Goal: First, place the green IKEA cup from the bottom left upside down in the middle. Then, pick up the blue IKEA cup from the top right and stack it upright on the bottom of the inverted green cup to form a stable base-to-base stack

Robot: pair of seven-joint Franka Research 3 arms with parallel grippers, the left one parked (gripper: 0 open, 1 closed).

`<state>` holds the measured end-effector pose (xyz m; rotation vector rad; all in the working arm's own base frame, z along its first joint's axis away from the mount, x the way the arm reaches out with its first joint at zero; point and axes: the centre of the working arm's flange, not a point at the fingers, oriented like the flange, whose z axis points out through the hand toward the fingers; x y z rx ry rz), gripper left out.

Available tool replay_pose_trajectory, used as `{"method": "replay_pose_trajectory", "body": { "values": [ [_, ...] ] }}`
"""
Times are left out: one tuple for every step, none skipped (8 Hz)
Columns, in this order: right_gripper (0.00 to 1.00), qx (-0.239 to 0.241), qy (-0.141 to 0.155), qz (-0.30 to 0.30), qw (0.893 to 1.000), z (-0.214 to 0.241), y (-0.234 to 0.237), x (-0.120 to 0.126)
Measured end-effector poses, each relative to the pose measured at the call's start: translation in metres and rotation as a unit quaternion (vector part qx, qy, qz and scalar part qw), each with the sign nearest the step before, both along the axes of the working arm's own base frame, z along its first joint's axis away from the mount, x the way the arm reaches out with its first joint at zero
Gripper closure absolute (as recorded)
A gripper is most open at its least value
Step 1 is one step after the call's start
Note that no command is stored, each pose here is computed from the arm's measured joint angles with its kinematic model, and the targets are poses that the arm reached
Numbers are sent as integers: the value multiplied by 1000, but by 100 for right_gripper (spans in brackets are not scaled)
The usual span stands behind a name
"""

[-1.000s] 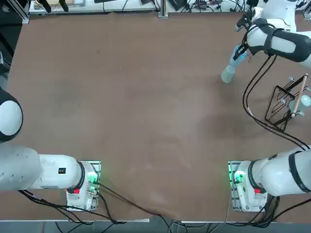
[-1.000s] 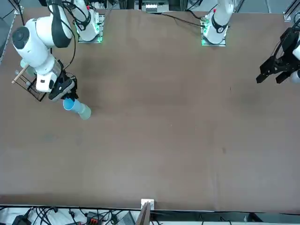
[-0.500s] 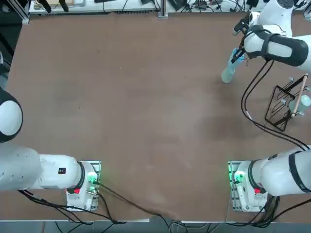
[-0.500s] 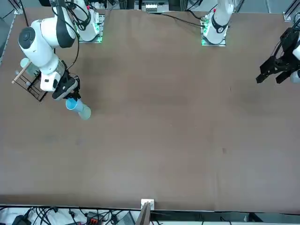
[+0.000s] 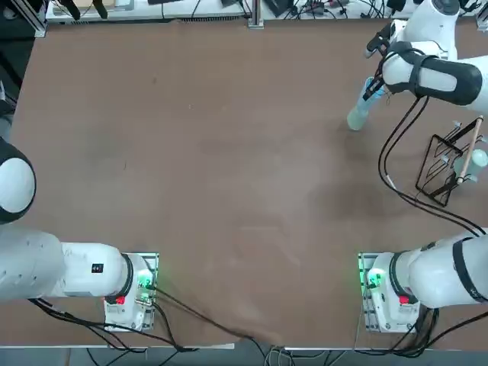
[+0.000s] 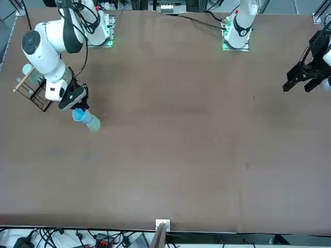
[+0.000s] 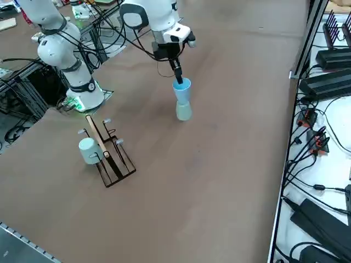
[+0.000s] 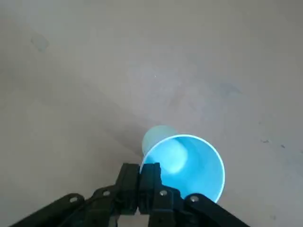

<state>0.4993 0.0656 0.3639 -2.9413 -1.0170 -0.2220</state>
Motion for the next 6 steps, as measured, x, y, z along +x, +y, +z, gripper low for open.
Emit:
{"method": "replay_pose_trajectory", "body": {
  "values": [
    [98,-1,-1,0,1000,-2,0,1],
    [98,-2,0,-1,1000,-6,0,2],
    [98,-3,0,-1,1000,-9,0,2],
    [98,-3,1,-1,1000,-11,0,2],
    [98,-4,2,-1,1000,-11,0,2],
    [98,-4,2,-1,1000,-12,0,3]
  ]
}}
